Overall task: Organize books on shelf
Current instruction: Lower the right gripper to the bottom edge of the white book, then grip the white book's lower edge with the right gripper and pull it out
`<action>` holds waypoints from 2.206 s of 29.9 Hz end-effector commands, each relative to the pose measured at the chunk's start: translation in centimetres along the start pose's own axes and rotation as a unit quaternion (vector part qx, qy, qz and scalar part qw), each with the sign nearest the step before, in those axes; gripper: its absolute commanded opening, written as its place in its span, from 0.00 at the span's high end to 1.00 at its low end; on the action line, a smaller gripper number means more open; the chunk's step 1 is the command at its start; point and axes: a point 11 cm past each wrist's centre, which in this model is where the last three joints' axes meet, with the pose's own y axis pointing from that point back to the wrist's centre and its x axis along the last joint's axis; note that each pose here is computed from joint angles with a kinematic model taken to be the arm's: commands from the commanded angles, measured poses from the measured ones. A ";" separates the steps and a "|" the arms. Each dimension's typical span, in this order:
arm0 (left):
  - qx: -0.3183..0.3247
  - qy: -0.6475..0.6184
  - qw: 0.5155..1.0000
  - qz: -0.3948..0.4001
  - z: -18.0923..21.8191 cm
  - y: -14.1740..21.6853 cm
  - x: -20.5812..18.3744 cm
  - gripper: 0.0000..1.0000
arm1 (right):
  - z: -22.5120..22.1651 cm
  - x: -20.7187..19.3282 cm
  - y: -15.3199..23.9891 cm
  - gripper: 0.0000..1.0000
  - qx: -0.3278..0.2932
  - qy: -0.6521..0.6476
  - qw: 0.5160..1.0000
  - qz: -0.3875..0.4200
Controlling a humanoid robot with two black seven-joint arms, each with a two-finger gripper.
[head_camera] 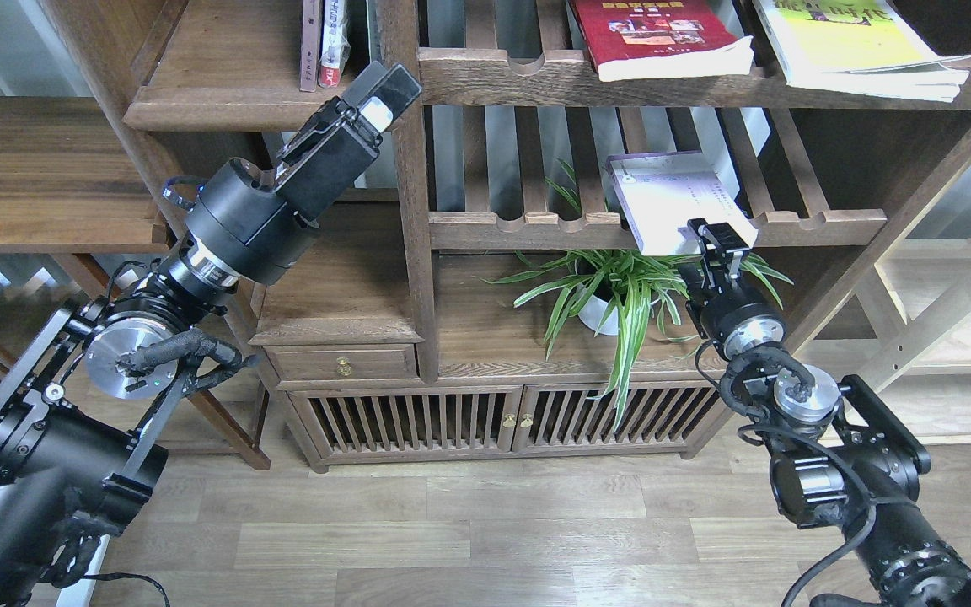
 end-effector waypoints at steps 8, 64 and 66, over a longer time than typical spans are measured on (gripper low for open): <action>-0.001 0.000 1.000 0.000 0.0 0.0 0.0 0.01 | -0.1 -1.0 -0.8 0.47 -0.002 0.002 1.000 -0.009; 0.011 0.002 1.000 0.004 -0.7 0.2 0.1 0.01 | -2.6 4.5 10.7 0.97 -0.015 0.043 0.991 -0.122; 0.012 0.001 1.000 0.005 -0.8 0.3 0.2 0.01 | -3.1 4.7 11.7 0.97 -0.016 0.050 0.992 -0.119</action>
